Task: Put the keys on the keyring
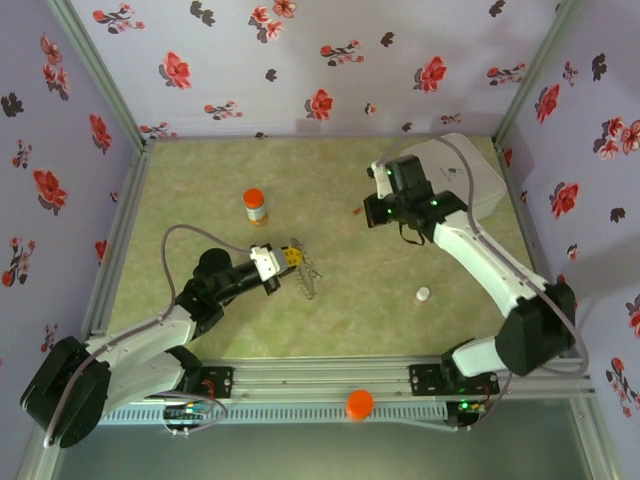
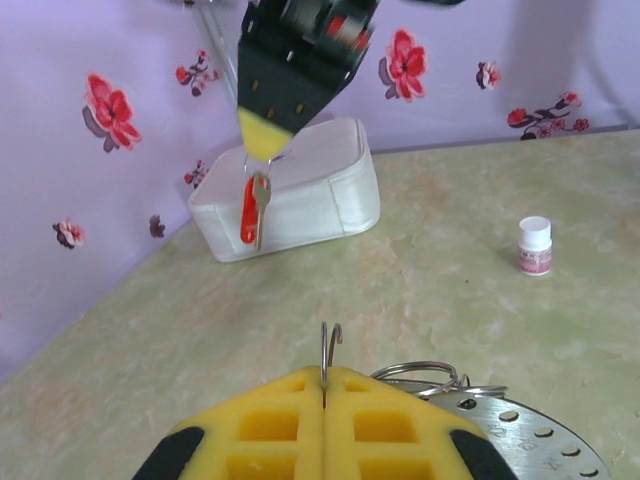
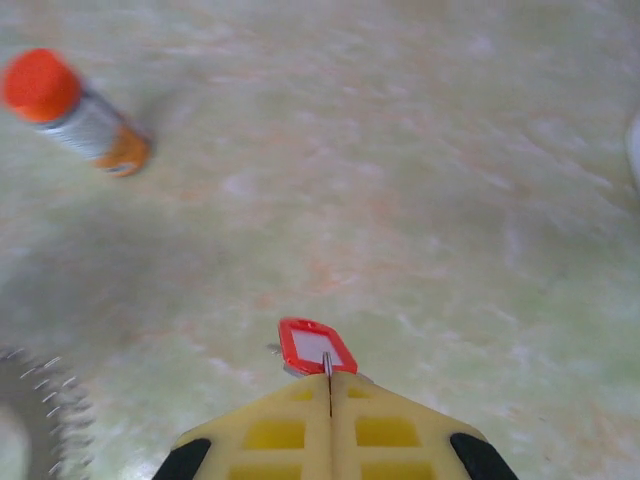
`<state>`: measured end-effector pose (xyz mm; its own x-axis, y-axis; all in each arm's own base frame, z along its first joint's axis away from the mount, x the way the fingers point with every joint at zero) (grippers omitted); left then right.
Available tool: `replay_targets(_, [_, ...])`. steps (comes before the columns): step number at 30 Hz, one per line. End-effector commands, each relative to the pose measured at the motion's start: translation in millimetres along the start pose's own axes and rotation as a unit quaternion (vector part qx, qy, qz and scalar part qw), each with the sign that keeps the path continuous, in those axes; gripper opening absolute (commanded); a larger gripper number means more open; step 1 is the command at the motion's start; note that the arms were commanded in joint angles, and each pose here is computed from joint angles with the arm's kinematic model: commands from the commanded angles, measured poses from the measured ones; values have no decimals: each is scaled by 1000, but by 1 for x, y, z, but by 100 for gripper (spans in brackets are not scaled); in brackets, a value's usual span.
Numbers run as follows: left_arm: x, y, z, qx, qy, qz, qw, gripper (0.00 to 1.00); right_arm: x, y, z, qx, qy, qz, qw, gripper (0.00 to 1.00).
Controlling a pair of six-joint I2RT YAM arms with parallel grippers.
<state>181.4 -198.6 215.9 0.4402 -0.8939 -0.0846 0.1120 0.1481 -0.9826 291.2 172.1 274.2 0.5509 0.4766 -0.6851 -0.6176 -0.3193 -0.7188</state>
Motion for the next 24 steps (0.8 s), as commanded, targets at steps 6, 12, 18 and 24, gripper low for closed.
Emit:
replay_targets(6, [10,-14,8,-56,6,-13,998,0,-36,9,44,-90,-173,-85,977,0])
replay_targets(12, [15,-14,6,-85,28,-4,996,0,-45,17,61,-142,-210,-100,962,0])
replay_targets(18, [16,-14,3,-93,51,-2,994,0,-44,21,79,-193,-227,-95,950,0])
replay_targets(24, [16,-15,1,-93,60,2,994,0,-32,22,96,-229,-236,-60,942,0])
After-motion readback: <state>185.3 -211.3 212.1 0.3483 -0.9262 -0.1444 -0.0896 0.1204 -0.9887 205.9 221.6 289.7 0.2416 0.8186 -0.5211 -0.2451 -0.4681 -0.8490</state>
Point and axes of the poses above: each hand's point on the last joint's axis, 136 mm out from that joint toward the fingers, its own x axis out along the fingers, its own z axis along the line the jaws close on, y = z × x, the point moved 8 cm from there along -x, back along the fingers, and after that the axes turned 7 degrees about -x, right-handed, at the moved point
